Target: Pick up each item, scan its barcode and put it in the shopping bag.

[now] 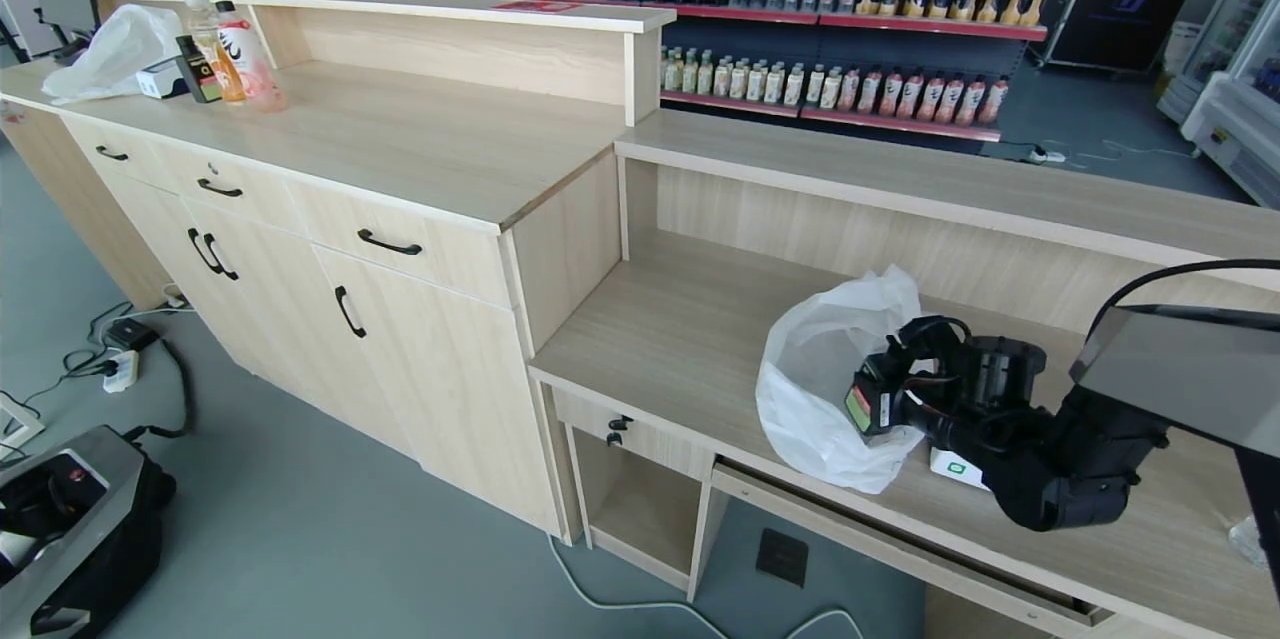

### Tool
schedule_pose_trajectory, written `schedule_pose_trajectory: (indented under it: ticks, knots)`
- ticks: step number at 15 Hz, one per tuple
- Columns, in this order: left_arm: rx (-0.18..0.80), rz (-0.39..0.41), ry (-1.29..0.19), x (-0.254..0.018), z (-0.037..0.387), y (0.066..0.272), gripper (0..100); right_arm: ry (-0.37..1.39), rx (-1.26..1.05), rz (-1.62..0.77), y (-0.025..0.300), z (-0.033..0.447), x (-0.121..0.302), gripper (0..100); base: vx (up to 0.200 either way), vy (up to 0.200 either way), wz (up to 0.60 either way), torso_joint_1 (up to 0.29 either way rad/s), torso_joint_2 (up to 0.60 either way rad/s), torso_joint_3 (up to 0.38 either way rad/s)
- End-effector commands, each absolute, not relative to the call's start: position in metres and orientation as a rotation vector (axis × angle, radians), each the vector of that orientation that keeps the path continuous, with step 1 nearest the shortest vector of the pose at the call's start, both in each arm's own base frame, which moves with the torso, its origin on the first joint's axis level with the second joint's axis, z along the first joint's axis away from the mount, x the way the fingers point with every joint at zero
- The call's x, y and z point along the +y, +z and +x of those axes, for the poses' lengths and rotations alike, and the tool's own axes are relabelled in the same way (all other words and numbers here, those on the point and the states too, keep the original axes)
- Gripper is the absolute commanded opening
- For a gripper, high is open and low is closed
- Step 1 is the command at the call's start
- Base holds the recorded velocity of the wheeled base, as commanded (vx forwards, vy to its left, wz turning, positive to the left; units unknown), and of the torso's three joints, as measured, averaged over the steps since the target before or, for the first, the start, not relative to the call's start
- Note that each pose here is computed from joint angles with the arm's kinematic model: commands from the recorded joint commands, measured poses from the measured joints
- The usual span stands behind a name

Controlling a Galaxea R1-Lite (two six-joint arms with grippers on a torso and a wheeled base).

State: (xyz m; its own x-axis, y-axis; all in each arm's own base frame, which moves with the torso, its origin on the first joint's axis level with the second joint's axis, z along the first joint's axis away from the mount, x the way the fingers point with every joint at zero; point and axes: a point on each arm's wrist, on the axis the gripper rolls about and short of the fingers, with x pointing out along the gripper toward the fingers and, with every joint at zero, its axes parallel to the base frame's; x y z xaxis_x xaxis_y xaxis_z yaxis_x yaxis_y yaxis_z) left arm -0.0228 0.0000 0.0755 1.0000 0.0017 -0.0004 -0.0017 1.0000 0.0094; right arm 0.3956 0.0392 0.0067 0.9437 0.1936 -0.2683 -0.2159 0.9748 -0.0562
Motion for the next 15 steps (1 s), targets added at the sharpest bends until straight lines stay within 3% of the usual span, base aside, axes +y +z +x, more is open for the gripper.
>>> schedule_pose_trajectory:
  ticks: [1, 7, 8, 11, 15]
  knots:
    - [0.0, 0.009, 0.003, 0.0, -0.023, 0.075, 100, 0.22, 0.286, -0.088, -0.012, 0.399, 0.044, 0, 0.0, 0.0, 0.0, 0.0, 0.0, 0.0]
    - [0.0, 0.009, 0.002, 0.0, -0.023, 0.075, 100, 0.226, 0.313, -0.088, -0.034, 0.398, 0.045, 0, 0.0, 0.0, 0.0, 0.0, 0.0, 0.0]
    - [0.0, 0.009, 0.002, 0.0, -0.023, 0.075, 100, 0.224, 0.307, -0.086, -0.034, 0.398, 0.045, 100, 0.0, 0.0, 0.0, 0.0, 0.0, 0.0]
    - [0.0, 0.009, 0.002, 0.0, -0.023, 0.075, 100, 0.221, 0.259, -0.049, -0.019, 0.4, 0.047, 100, 0.0, 0.0, 0.0, 0.0, 0.0, 0.0]
    - [0.0, 0.009, 0.003, 0.0, -0.023, 0.075, 100, 0.179, 0.08, -0.069, 0.061, 0.392, 0.031, 100, 0.0, 0.0, 0.0, 0.0, 0.0, 0.0]
